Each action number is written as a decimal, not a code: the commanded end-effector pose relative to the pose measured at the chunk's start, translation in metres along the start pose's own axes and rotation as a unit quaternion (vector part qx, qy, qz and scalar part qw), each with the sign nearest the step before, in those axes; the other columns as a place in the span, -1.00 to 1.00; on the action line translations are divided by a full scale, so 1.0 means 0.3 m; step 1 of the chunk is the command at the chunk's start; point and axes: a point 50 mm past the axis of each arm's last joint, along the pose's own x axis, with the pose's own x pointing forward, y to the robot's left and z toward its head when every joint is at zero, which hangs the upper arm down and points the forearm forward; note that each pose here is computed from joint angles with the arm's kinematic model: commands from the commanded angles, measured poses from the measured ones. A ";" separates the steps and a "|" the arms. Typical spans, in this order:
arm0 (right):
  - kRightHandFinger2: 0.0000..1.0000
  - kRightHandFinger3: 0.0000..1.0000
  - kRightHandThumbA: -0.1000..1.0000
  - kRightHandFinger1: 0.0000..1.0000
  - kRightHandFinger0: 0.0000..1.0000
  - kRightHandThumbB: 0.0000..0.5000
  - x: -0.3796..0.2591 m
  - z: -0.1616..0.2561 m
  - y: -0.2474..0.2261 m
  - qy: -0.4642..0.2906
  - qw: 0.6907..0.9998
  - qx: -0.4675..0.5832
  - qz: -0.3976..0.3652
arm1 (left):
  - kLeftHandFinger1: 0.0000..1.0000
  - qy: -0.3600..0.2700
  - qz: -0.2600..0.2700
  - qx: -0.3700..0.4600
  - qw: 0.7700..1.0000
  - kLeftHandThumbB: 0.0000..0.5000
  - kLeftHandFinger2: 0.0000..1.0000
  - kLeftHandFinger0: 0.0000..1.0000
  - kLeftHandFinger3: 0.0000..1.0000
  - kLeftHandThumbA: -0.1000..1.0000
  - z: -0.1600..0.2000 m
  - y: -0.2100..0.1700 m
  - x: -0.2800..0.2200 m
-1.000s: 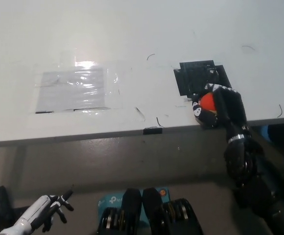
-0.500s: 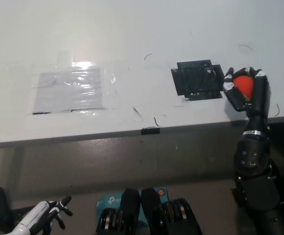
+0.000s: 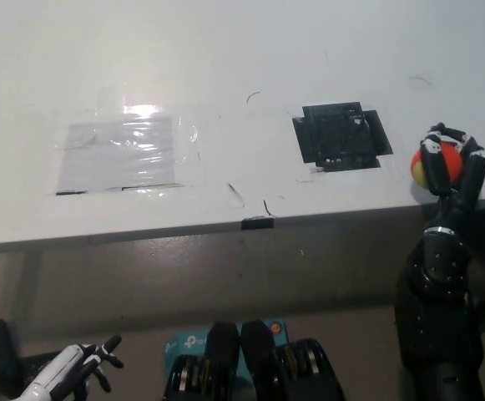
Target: The robot uses right hand to squeeze a small tennis ball placed on the black area of the table
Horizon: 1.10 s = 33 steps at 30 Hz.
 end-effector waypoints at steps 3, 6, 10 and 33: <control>-0.53 -0.14 -1.00 -1.00 -1.00 -0.83 0.028 0.265 0.083 0.049 0.940 0.334 0.049 | -0.74 -0.033 0.011 0.008 0.999 1.00 -0.32 -0.68 0.03 1.00 0.039 0.048 -0.001; -0.57 -0.33 -1.00 -1.00 -1.00 -0.76 0.013 0.255 0.066 0.049 0.943 0.324 0.053 | -0.75 -0.033 0.012 0.005 0.999 1.00 -0.30 -0.69 0.06 1.00 0.040 0.048 0.003; -0.60 -0.42 -1.00 -1.00 -1.00 -0.79 -0.014 0.253 0.040 0.054 0.942 0.326 0.056 | -0.75 -0.030 0.017 0.008 0.999 0.95 -0.28 -0.70 0.02 1.00 0.045 0.067 0.000; -0.49 -0.35 -1.00 -1.00 -1.00 -0.76 -0.122 0.134 -0.053 0.085 0.950 0.299 0.033 | -0.69 -0.034 0.014 0.012 0.999 1.00 -0.25 -0.62 0.07 1.00 0.045 0.073 -0.004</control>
